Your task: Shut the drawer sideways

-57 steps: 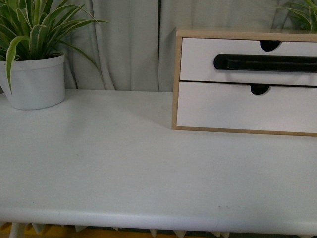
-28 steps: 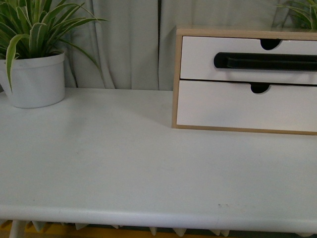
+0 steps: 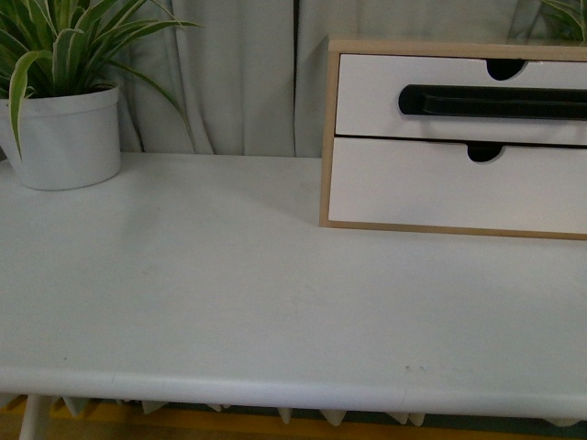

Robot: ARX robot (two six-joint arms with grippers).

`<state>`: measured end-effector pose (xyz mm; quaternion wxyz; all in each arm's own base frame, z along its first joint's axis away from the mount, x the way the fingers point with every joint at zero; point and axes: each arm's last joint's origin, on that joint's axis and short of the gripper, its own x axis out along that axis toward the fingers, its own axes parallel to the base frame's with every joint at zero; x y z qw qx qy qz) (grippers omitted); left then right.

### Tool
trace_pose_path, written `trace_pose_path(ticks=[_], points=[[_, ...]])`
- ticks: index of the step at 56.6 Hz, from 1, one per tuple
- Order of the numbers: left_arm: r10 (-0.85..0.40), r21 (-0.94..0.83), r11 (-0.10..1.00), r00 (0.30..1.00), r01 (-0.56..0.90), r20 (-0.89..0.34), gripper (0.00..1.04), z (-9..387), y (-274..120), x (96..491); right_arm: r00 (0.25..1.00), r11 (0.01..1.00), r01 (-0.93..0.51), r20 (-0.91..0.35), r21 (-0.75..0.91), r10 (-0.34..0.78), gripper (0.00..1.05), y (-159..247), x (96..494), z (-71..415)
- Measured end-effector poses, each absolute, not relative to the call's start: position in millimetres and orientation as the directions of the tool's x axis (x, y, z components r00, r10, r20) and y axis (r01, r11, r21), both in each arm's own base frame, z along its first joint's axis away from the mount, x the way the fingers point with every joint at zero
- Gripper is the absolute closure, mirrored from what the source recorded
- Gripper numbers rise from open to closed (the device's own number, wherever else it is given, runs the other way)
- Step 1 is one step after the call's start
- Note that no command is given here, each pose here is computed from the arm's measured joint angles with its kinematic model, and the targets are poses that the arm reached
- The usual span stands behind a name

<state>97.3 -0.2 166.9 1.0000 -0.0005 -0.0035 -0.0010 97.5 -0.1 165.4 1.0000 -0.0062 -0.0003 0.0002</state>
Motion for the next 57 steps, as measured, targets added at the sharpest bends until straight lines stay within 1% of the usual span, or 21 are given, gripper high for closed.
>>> trace_pose_path(ticks=[12, 13, 15, 16, 18, 19, 20, 23, 24, 25, 29, 32, 33, 37, 42, 45, 57], points=[[-0.002, -0.001, 1.000, 1.000, 0.002, 0.007, 1.01, 166.9, -0.2, 97.3, 1.000, 1.000, 0.000, 0.001, -0.013, 0.000, 1.03, -0.1, 97.5, 165.4], [-0.002, -0.002, 1.000, 1.000, 0.002, 0.007, 0.97, 166.9, -0.2, 97.3, 1.000, 1.000, 0.000, 0.001, -0.012, 0.000, 1.01, -0.1, 97.5, 165.4], [-0.002, -0.002, 1.000, 1.000, 0.002, 0.007, 0.89, 166.9, -0.2, 97.3, 1.000, 1.000, 0.000, 0.001, -0.012, 0.000, 0.92, -0.1, 97.5, 165.4], [-0.002, -0.002, 1.000, 1.000, 0.002, 0.007, 0.84, 166.9, -0.2, 97.3, 1.000, 1.000, 0.000, 0.001, -0.012, 0.000, 0.88, -0.1, 97.5, 165.4], [-0.002, -0.002, 1.000, 1.000, 0.002, 0.007, 0.79, 166.9, -0.2, 97.3, 1.000, 1.000, 0.000, 0.001, -0.012, 0.000, 0.81, -0.1, 97.5, 165.4], [-0.002, -0.002, 1.000, 1.000, 0.002, 0.007, 0.73, 166.9, -0.2, 97.3, 1.000, 1.000, 0.000, 0.001, -0.012, 0.000, 0.78, -0.1, 97.5, 165.4], [-0.002, -0.002, 1.000, 1.000, 0.002, 0.007, 0.70, 166.9, -0.2, 97.3, 1.000, 1.000, 0.000, 0.001, -0.012, 0.000, 0.72, -0.1, 97.5, 165.4], [-0.002, -0.002, 1.000, 1.000, 0.002, 0.007, 0.59, 166.9, -0.2, 97.3, 1.000, 1.000, 0.000, 0.001, -0.012, 0.000, 0.62, -0.1, 97.5, 165.4], [-0.002, -0.002, 1.000, 1.000, 0.002, 0.007, 0.55, 166.9, -0.2, 97.3, 1.000, 1.000, 0.000, 0.001, -0.012, 0.000, 0.60, -0.1, 97.5, 165.4], [-0.002, -0.002, 1.000, 1.000, 0.002, 0.007, 0.54, 166.9, -0.2, 97.3, 1.000, 1.000, 0.000, 0.001, -0.012, 0.000, 0.56, -0.1, 97.5, 165.4], [-0.002, -0.002, 1.000, 1.000, 0.002, 0.007, 0.41, 166.9, -0.2, 97.3, 1.000, 1.000, 0.000, 0.001, -0.012, 0.000, 0.44, -0.1, 97.5, 165.4], [-0.002, -0.002, 1.000, 1.000, 0.002, 0.007, 0.32, 166.9, -0.2, 97.3, 1.000, 1.000, 0.000, 0.001, -0.012, 0.000, 0.37, -0.1, 97.5, 165.4], [-0.002, -0.002, 1.000, 1.000, 0.002, 0.007, 0.30, 166.9, -0.2, 97.3, 1.000, 1.000, 0.000, 0.001, -0.012, 0.000, 0.33, -0.1, 97.5, 165.4], [-0.002, -0.002, 1.000, 1.000, 0.002, 0.007, 0.18, 166.9, -0.2, 97.3, 1.000, 1.000, 0.000, 0.001, -0.012, 0.000, 0.21, -0.1, 97.5, 165.4], [-0.002, -0.001, 1.000, 1.000, 0.002, 0.007, 0.05, 166.9, -0.2, 97.3, 1.000, 1.000, 0.000, 0.001, -0.012, 0.000, 0.08, -0.1, 97.5, 165.4], [-0.002, -0.002, 1.000, 1.000, 0.002, 0.007, 0.07, 166.9, -0.2, 97.3, 1.000, 1.000, 0.000, 0.001, -0.010, 0.000, 0.10, -0.1, 97.5, 165.4], [-0.002, -0.002, 1.000, 1.000, 0.002, 0.007, 0.06, 166.9, -0.2, 97.3, 1.000, 1.000, 0.000, 0.001, -0.010, 0.000, 0.09, -0.1, 97.5, 165.4]])
